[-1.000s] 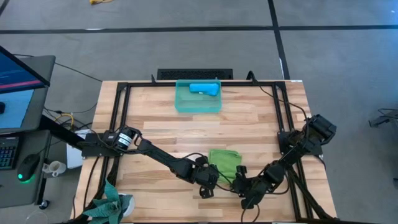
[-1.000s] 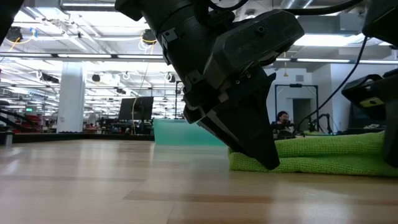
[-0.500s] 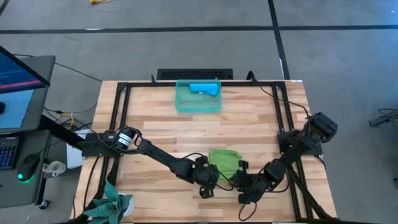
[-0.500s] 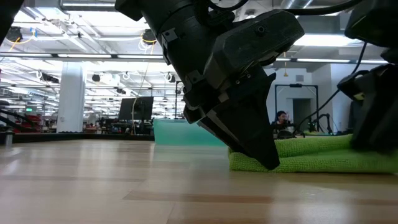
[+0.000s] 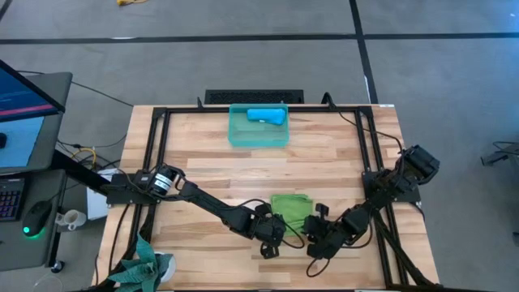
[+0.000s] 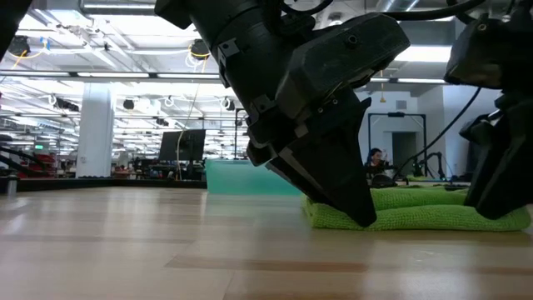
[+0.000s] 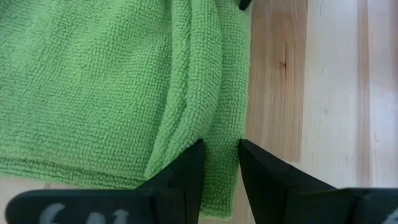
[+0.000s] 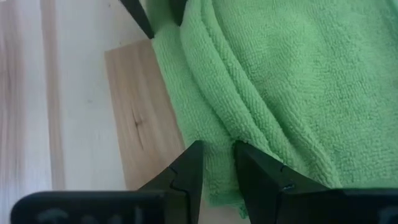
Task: Roll microfiber towels into tight, uniform cylinder then place into a basket
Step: Roll the green microfiber cloth
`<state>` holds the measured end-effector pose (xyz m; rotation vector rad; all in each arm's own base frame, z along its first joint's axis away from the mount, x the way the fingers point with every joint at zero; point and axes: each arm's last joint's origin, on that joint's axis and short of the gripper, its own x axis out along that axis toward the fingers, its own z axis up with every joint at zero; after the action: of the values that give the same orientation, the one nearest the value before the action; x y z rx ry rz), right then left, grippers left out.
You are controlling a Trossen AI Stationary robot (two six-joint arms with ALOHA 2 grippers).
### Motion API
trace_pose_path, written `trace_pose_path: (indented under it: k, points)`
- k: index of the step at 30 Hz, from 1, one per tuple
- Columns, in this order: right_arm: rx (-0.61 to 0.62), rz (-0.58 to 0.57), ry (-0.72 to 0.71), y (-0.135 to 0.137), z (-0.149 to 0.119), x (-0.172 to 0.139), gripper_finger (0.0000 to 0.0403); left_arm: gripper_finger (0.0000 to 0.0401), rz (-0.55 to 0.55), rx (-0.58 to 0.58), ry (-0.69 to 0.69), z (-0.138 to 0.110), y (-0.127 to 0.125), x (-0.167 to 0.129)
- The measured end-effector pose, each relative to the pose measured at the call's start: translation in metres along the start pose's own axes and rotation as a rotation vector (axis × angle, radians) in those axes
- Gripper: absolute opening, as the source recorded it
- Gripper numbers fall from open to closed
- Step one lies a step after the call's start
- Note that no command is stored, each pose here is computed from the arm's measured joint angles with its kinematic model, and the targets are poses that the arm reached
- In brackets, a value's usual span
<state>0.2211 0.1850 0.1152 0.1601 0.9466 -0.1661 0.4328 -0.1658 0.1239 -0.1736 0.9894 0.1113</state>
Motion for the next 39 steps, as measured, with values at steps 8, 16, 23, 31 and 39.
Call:
trace_pose_path:
  k: [8,16,23,31,39]
  points:
    - [0.015,0.006,0.021,-0.001,0.0,0.0,0.0118,0.0119,-0.005,-0.024,-0.005,0.0,-0.001,0.0]
    - [0.01,0.005,0.025,-0.001,0.0,0.0,0.0118,0.0177,-0.016,-0.004,-0.017,0.001,-0.002,0.0]
    - [0.008,0.005,0.026,-0.001,-0.001,0.0,0.0118,0.0188,-0.013,0.113,-0.019,0.003,-0.001,-0.004]
    - [0.008,0.005,0.027,-0.001,-0.001,0.001,0.0118,0.0188,0.002,0.18,-0.073,0.008,-0.01,-0.027]
    - [0.008,0.006,0.028,-0.001,-0.001,0.001,0.0118,0.0188,0.091,0.25,-0.17,0.007,-0.026,-0.048]
